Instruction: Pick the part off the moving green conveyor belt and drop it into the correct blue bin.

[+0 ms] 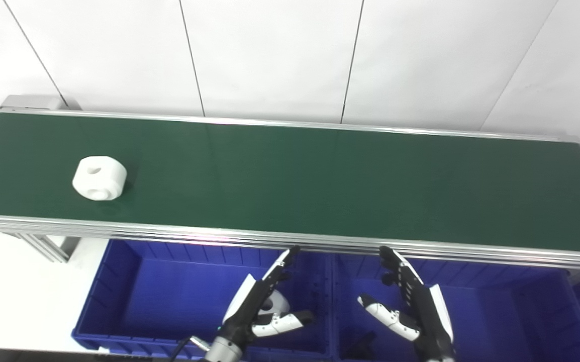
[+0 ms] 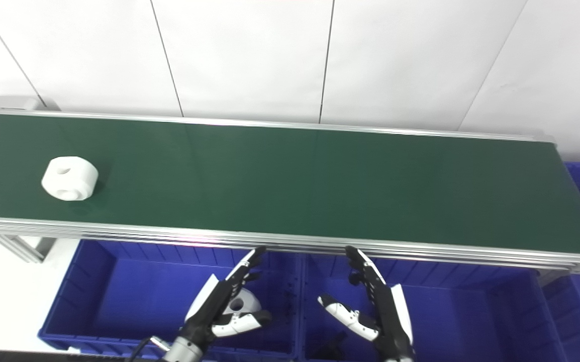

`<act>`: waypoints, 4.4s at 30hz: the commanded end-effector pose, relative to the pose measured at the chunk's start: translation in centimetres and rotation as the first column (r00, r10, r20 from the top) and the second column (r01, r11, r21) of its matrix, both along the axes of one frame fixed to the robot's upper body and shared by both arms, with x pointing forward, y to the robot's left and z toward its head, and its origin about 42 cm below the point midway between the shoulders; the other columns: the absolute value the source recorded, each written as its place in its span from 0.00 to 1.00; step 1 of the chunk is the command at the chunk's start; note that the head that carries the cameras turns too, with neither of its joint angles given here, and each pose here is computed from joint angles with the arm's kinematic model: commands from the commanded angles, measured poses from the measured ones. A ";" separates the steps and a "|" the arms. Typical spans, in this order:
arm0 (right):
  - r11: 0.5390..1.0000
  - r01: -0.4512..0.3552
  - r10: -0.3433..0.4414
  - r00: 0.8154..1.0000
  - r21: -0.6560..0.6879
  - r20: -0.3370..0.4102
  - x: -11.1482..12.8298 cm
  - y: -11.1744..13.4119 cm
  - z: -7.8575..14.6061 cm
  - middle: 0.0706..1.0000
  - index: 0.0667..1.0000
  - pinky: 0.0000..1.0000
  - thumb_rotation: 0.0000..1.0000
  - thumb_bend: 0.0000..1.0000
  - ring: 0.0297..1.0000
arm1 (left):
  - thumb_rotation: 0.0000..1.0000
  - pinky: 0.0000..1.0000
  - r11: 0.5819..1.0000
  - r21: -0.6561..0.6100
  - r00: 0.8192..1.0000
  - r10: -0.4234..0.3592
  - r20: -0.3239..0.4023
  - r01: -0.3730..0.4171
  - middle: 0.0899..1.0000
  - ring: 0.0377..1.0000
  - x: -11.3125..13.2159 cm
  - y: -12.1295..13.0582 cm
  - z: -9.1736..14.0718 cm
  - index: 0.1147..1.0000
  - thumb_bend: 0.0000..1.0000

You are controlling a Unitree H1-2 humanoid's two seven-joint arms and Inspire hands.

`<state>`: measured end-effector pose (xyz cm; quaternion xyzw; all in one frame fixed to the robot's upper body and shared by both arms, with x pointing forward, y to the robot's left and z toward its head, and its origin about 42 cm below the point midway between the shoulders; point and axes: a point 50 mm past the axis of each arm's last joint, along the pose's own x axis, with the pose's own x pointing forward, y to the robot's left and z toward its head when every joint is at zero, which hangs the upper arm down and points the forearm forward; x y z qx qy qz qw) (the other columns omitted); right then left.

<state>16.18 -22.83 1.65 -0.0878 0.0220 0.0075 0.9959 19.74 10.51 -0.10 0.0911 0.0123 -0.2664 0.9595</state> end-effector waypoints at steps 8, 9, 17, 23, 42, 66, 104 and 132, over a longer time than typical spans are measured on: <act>0.999 0.007 -0.005 0.999 -0.033 0.048 0.7 -1.2 0.3 0.91 0.90 0.87 0.39 0.52 0.90 | 0.65 0.88 1.000 -0.001 0.997 -0.001 0.079 0.001 1.00 0.96 1.1 -2.4 0.4 0.95 0.65; 1.000 0.004 -0.003 0.999 -0.021 0.052 0.8 -1.1 0.2 0.92 0.91 0.88 0.36 0.51 0.91 | 0.66 0.88 1.000 0.000 0.997 0.003 0.078 -0.003 1.00 0.95 1.1 -2.4 0.3 0.95 0.66; 1.000 -0.005 0.006 0.998 -0.016 0.066 1.2 -0.7 0.0 0.89 0.89 0.88 0.28 0.49 0.89 | 0.65 0.86 0.998 -0.043 0.994 0.041 0.099 -0.037 1.00 0.95 1.2 -2.0 1.1 0.95 0.65; 1.000 0.005 -0.003 0.997 -0.027 0.072 1.3 -0.7 0.1 0.89 0.88 0.86 0.30 0.52 0.88 | 0.69 0.91 0.982 -0.175 0.966 0.112 0.231 -0.072 0.98 0.96 1.4 -0.3 6.3 0.94 0.72; 0.996 0.084 -0.086 0.984 0.018 0.158 1.9 1.5 1.7 0.77 0.77 0.74 0.31 0.66 0.77 | 0.60 0.87 0.984 -0.010 0.838 0.157 0.523 -0.178 0.97 0.94 9.0 12.2 18.3 0.94 0.67; 0.997 0.080 -0.077 0.979 -0.010 0.189 2.8 1.2 1.9 0.77 0.77 0.75 0.39 0.64 0.76 | 0.27 0.85 0.779 0.578 0.914 -0.018 0.406 -0.241 0.99 0.95 20.7 19.0 19.5 0.94 0.75; 0.995 0.096 -0.097 0.978 0.011 0.186 2.8 1.0 1.9 0.76 0.77 0.75 0.41 0.62 0.76 | 0.00 0.45 0.842 0.496 0.884 -0.050 0.466 -0.213 0.44 0.40 24.2 11.2 13.9 0.47 0.50; 0.993 0.118 -0.120 0.974 0.022 0.192 2.2 1.4 2.2 0.76 0.77 0.75 0.45 0.66 0.77 | 0.00 0.47 0.980 0.152 0.796 0.012 0.605 -0.131 0.45 0.41 18.1 10.4 20.0 0.46 0.50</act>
